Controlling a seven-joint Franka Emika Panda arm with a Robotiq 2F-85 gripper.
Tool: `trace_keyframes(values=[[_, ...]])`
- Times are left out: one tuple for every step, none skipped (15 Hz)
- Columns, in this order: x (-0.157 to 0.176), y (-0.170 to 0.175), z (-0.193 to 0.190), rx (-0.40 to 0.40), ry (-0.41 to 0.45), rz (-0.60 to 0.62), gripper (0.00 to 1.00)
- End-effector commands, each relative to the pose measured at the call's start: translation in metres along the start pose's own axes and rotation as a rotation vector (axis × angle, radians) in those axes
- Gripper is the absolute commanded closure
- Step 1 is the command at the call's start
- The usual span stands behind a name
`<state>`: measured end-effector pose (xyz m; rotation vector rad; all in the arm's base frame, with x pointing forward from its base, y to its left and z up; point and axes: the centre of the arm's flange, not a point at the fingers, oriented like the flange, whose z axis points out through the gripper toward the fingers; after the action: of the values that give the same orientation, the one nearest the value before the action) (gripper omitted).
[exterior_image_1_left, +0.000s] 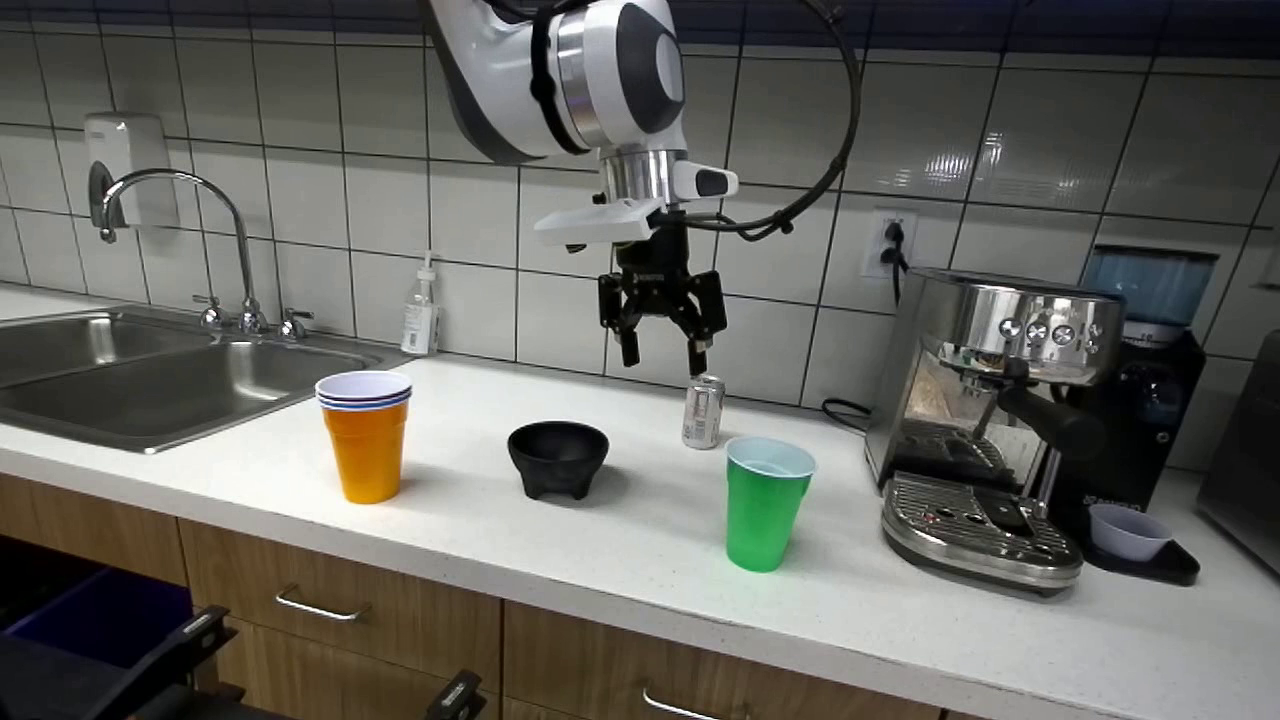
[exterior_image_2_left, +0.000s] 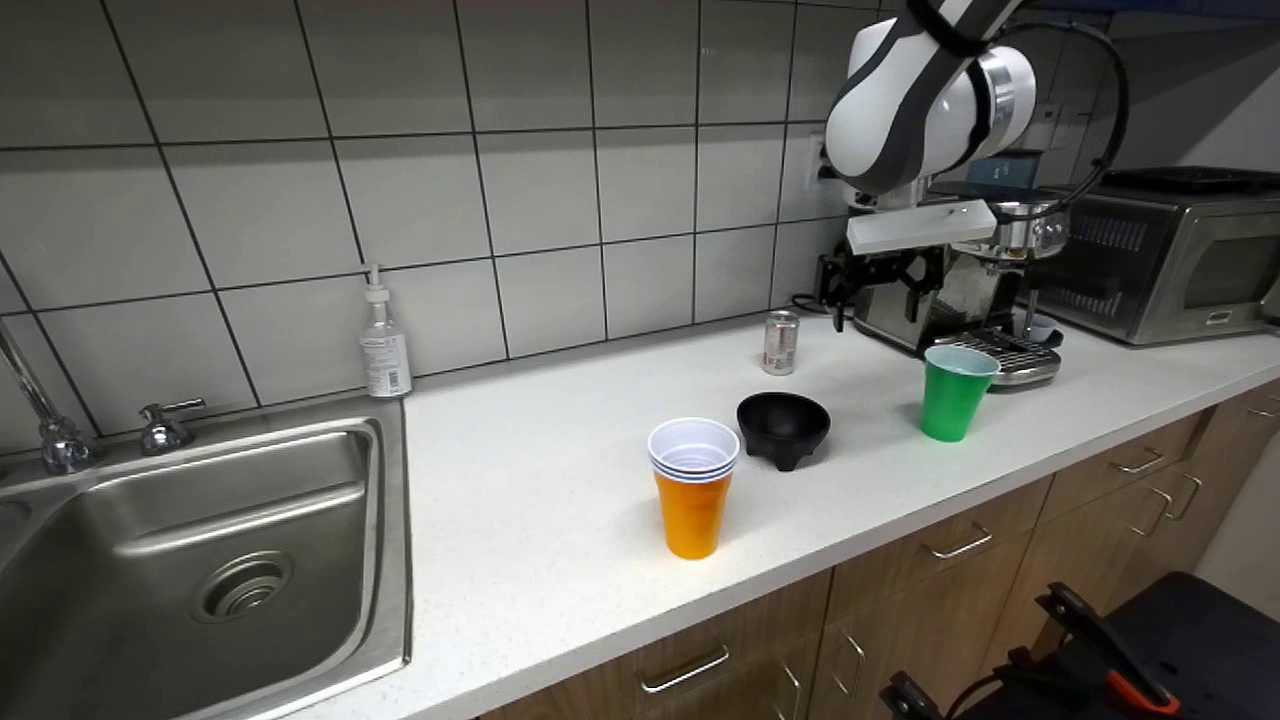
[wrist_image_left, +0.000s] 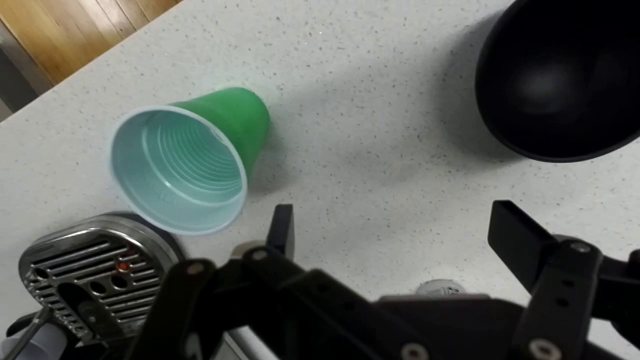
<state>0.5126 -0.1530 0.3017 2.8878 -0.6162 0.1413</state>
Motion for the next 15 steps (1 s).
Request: trace_keyframes(values=[[0.007,0.017,0.019,-0.011,-0.008,0.034,0.0],[0.009,0.02,0.024,-0.014,-0.012,0.042,0.0],[0.01,0.024,0.03,-0.017,-0.014,0.049,0.0],[0.011,0.028,0.034,-0.021,-0.012,0.057,0.0],[0.012,0.031,0.038,-0.022,-0.013,0.065,0.0],[0.013,0.036,0.043,-0.027,-0.015,0.074,0.0],[0.014,0.039,0.047,-0.03,-0.016,0.081,0.0],[0.015,0.042,0.052,-0.033,-0.021,0.088,0.0],[0.016,0.045,0.056,-0.034,-0.024,0.095,0.0],[0.017,0.048,0.06,-0.039,-0.027,0.101,0.0],[0.017,0.05,0.064,-0.041,-0.034,0.105,0.0],[0.018,0.053,0.07,-0.046,-0.04,0.111,0.0],[0.019,0.055,0.075,-0.048,-0.048,0.119,0.0],[0.02,0.057,0.078,-0.05,-0.053,0.127,0.0],[0.021,0.057,0.082,-0.047,-0.058,0.136,0.0]])
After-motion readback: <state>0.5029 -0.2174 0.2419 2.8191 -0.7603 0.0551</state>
